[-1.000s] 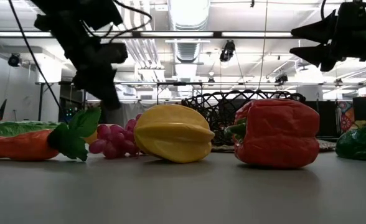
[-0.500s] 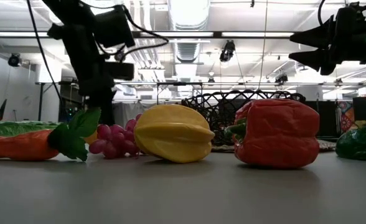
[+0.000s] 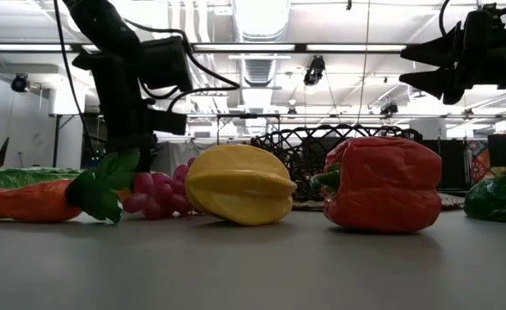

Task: Build produce basket
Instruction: Put the yellow lemon into the basket

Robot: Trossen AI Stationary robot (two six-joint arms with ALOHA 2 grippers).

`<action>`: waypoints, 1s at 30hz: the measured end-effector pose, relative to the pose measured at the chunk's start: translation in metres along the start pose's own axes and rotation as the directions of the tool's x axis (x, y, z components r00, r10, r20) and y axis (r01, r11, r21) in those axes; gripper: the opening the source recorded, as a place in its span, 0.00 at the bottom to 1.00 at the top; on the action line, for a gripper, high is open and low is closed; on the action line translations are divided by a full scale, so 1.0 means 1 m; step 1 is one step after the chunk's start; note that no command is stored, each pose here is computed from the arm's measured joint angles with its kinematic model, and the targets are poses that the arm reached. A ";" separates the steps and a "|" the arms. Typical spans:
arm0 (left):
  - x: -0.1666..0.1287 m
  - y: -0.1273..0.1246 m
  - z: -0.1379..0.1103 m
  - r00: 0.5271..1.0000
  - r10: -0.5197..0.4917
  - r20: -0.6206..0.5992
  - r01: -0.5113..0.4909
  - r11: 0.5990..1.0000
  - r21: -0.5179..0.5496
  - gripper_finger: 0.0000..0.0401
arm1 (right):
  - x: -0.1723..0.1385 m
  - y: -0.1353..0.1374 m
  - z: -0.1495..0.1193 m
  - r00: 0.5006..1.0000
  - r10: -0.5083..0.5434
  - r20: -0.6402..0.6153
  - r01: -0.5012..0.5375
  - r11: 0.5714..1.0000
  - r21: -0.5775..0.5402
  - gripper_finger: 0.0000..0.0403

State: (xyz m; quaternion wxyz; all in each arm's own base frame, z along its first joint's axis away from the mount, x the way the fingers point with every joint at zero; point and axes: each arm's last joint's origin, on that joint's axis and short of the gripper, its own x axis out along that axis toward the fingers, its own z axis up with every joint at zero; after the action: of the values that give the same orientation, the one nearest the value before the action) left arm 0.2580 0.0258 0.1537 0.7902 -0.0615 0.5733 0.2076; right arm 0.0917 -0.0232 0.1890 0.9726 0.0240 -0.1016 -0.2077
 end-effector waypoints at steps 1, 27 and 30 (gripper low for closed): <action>0.000 0.000 0.000 1.000 0.000 -0.001 0.000 1.000 0.001 0.71 | 0.000 0.000 0.000 1.000 0.000 0.000 0.000 1.000 0.000 0.98; -0.107 -0.043 0.053 0.603 -0.214 0.769 0.137 0.977 0.164 0.51 | 0.001 0.002 -0.002 0.998 0.056 -0.028 -0.056 0.998 -0.005 0.98; -0.112 -0.051 0.059 0.513 -0.234 0.826 0.117 0.972 0.203 0.51 | 0.001 0.003 0.000 0.994 0.105 -0.001 -0.105 0.994 0.002 0.98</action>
State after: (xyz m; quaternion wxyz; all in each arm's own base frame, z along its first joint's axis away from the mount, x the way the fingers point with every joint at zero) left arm 0.3011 -0.0296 0.2705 0.9873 0.0367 0.1220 0.0951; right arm 0.0937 -0.0205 0.1898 0.9822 0.0198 -0.1026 -0.1560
